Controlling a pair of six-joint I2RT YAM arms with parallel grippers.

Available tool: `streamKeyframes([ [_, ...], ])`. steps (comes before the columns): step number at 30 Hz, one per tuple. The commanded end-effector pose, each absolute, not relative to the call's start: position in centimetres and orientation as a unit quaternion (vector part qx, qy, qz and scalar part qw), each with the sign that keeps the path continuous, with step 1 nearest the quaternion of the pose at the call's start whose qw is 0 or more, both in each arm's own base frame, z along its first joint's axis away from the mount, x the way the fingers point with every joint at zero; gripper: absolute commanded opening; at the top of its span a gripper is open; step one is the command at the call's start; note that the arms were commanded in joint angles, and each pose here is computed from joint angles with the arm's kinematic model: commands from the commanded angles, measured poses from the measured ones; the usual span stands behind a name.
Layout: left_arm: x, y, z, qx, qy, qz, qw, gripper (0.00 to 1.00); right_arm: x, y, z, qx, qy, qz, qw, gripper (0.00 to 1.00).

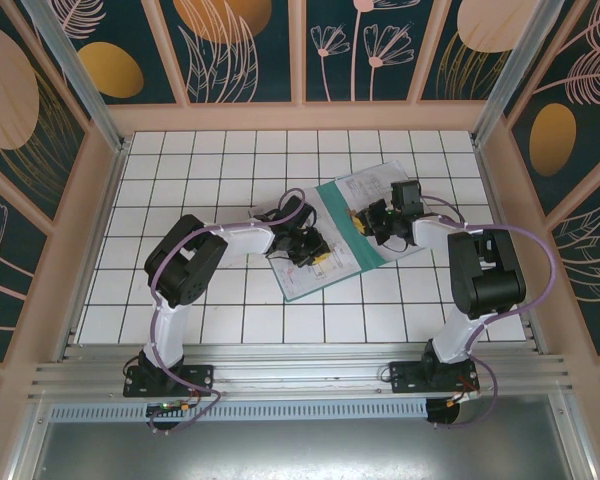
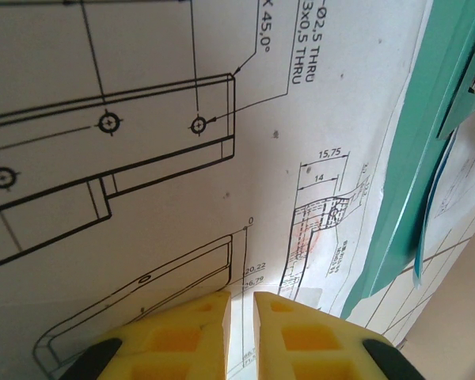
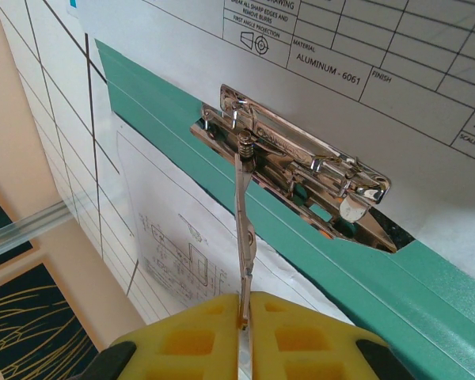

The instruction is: Put the files into the folder

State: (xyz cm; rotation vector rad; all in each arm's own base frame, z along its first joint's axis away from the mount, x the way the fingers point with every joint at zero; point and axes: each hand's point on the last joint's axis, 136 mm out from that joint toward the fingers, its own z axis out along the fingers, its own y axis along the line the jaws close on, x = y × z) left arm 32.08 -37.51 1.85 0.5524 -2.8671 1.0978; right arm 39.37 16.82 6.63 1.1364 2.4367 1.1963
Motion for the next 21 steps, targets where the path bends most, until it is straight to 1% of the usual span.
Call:
streamKeyframes([
  [1,31.4,-36.5,0.7,0.180,-0.929,0.322,0.016,0.17,39.1,16.2,5.5,0.384,0.831,0.390,0.099,0.11],
  [3,31.6,-36.5,1.2,0.178,-0.930,0.322,0.009,0.17,39.1,16.1,5.4,0.383,0.832,0.389,0.100,0.08],
  [5,32.1,-36.4,2.1,0.173,-0.932,0.320,-0.005,0.17,39.0,16.1,5.2,0.382,0.834,0.387,0.099,0.01],
  [6,32.3,-36.4,2.7,0.168,-0.932,0.321,-0.012,0.17,39.0,16.0,5.2,0.382,0.834,0.386,0.098,0.00],
  [10,33.0,-36.4,4.6,0.154,-0.935,0.318,-0.037,0.23,38.6,16.0,4.9,0.384,0.833,0.386,0.096,0.00],
  [14,33.1,-36.3,5.9,0.146,-0.934,0.323,-0.046,0.28,38.5,15.9,4.8,0.385,0.833,0.386,0.096,0.00],
  [17,32.5,-36.1,6.1,0.141,-0.935,0.324,-0.039,0.29,38.3,15.9,4.7,0.386,0.833,0.385,0.093,0.00],
  [21,31.0,-35.6,4.6,0.138,-0.938,0.317,-0.010,0.28,38.1,15.8,4.6,0.385,0.834,0.384,0.092,0.00],
])
